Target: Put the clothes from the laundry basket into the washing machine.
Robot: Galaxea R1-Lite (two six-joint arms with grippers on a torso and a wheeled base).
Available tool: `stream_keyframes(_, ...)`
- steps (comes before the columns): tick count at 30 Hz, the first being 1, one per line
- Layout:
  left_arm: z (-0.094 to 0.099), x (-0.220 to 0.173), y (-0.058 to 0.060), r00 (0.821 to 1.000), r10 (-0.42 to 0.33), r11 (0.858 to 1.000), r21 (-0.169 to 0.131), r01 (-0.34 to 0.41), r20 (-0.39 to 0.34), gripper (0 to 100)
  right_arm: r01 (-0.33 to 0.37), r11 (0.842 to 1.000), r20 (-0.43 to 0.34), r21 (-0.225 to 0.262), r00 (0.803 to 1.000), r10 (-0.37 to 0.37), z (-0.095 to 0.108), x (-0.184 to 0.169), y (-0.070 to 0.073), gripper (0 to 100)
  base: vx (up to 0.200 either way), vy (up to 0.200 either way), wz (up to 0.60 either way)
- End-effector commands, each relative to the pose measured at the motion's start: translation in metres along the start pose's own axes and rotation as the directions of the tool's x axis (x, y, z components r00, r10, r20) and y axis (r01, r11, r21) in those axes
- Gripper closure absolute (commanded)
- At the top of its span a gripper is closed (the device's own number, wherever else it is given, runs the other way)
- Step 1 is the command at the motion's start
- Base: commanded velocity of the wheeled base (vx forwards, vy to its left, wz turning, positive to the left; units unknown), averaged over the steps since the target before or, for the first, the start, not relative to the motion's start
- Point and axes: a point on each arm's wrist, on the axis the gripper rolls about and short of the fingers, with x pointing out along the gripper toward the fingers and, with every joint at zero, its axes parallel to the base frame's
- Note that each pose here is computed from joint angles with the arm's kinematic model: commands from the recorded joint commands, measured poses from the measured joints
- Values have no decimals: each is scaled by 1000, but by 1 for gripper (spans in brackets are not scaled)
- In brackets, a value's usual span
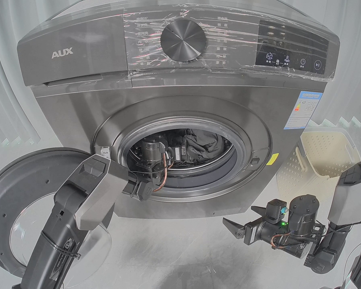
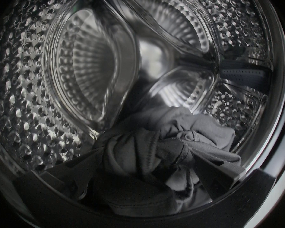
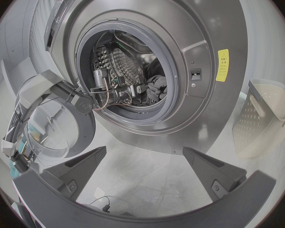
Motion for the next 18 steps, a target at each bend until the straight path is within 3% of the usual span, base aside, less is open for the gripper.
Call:
stream_keyframes(1, 31, -43, -18, 998, -41, 999, -7, 41, -49, 0, 2, 1000, -1, 1, 1000, -2, 0, 0, 0, 0, 0, 0, 0)
stream_keyframes(6, 39, -93, -36, 989, -99, 995, -27, 97, -110, 0, 2, 1000, -3, 1, 1000, -2, 0, 0, -1, 0, 0, 0, 0)
stream_keyframes(12, 31, -135, -50, 978, -155, 988, -21, 153, -142, 0, 4, 1000, -4, 3, 1000, -4, -1, 0, -1, 0, 0, 0, 0)
stream_keyframes(18, 36, -200, -63, 949, -237, 970, -4, 242, -209, 0, 4, 1000, -5, 3, 1000, -4, -1, -1, -1, 0, 0, 0, 0)
